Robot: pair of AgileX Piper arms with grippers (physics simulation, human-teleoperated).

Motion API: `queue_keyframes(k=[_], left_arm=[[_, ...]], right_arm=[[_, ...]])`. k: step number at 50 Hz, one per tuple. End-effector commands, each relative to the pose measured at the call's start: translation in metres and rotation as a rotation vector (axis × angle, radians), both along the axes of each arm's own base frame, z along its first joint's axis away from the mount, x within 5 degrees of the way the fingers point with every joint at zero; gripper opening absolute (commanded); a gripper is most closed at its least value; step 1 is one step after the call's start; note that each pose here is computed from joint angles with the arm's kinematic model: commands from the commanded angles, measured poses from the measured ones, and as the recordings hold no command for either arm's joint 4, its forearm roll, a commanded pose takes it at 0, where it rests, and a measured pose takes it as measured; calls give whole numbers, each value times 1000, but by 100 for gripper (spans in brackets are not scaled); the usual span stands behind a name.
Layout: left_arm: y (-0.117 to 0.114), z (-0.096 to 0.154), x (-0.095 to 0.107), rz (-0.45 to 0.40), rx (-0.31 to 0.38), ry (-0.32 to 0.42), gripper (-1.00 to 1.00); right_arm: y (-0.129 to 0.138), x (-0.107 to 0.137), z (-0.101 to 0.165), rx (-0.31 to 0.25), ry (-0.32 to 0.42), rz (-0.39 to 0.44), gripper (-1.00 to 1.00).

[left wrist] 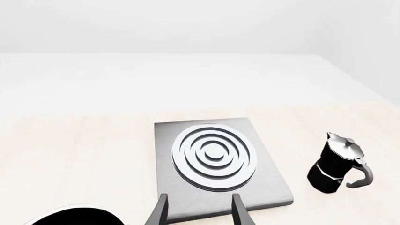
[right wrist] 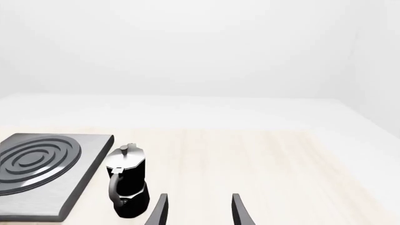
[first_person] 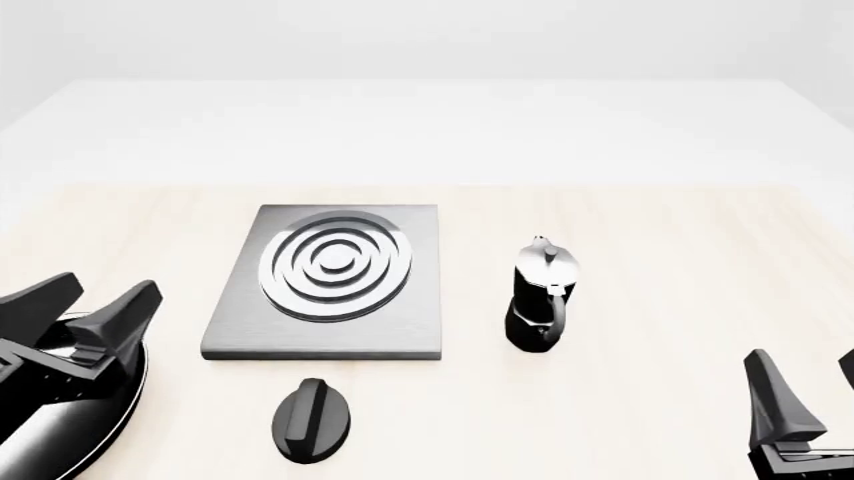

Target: Turn on the stove.

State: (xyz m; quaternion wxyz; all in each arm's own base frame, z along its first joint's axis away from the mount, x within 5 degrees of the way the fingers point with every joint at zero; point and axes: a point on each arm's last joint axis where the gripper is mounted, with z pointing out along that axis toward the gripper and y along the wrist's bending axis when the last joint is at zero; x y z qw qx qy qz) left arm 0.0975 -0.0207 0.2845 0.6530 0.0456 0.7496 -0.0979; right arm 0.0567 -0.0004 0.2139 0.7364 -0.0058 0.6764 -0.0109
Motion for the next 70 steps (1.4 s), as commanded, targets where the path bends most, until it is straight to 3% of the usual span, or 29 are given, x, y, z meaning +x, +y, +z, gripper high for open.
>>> queue_keyframes(k=[1,3,13,18,30,39,44,70], left_arm=[[-9,8,14,-51,-11,72,100],[-10,12,10,-69,4,49,100],[-21,3,17,-137,19,93,100],[-21,4,17,-142,21,89,100],[-32,-14,32,-159,-26,199,100],[-39,-22,42,-168,-48,239,100],[-39,-23,41,-174,-40,225,100],[-45,-49,43,-181,-84,298,100]], right_arm=[[0,1,0,-5,6,0,100],[0,1,0,-5,7,0,100],[0,0,0,-16,4,-8,100],[0,0,0,-16,5,-6,100],[0,1,-1,-17,11,-2,100],[0,3,-1,-12,18,5,100],[0,3,-1,-11,20,7,100],[1,2,-1,-1,16,11,100]])
